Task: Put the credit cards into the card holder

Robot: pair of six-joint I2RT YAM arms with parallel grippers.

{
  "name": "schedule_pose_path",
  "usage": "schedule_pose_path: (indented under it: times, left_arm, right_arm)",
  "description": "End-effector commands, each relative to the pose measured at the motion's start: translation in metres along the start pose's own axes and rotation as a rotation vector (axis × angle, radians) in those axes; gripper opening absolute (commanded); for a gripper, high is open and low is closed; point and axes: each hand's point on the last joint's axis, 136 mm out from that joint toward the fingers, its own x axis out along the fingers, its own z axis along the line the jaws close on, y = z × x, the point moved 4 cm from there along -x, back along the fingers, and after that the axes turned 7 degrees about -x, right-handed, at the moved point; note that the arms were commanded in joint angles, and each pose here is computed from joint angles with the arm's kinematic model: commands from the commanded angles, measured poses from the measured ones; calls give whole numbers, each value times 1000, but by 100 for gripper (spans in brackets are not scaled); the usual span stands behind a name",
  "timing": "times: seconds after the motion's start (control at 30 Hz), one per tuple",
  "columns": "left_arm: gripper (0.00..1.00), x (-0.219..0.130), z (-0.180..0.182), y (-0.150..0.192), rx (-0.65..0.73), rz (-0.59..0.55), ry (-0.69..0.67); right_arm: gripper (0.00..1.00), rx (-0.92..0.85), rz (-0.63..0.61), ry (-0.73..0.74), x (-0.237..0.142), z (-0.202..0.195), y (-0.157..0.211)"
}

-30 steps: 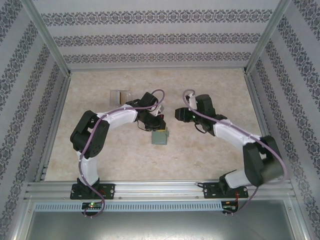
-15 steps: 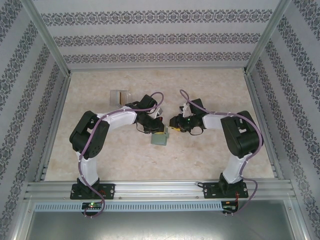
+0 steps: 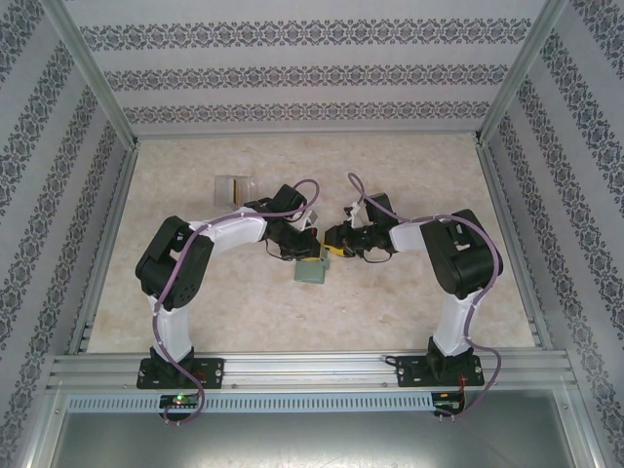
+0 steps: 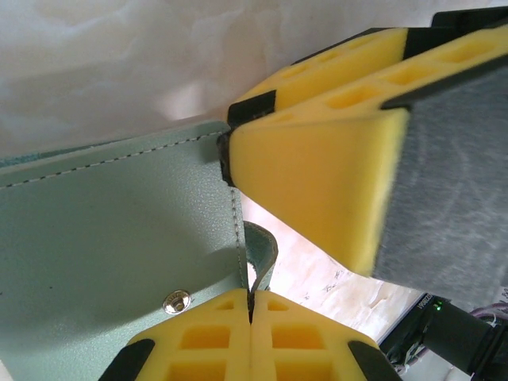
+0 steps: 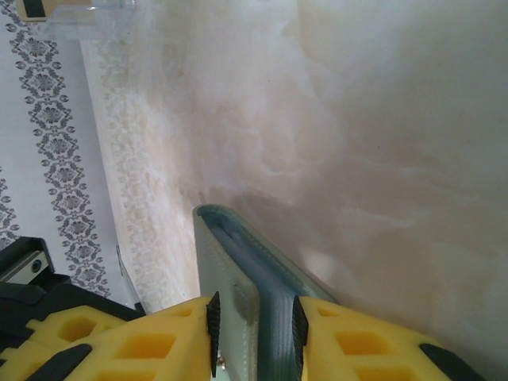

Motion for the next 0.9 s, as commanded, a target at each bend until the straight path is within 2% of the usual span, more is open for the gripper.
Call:
schedule_pose_path:
  times: [0.0, 0.17, 0.43, 0.73, 0.87]
  left_arm:
    - [0, -5, -8, -4, 6, -23, 18]
    - [0, -4, -6, -4, 1, -21, 15]
    - [0, -2, -5, -6, -2, -21, 13]
    - [0, -7, 1, -7, -8, -41, -7]
    - [0, -12, 9, -9, -21, -45, -13]
  right_arm:
    - [29, -13, 17, -27, 8, 3, -1]
    - [26, -33, 16, -40, 9, 7, 1]
    - [27, -40, 45, -85, 10, 15, 6]
    - [3, -38, 47, -80, 10, 7, 5]
    - [1, -58, 52, -64, 9, 4, 7]
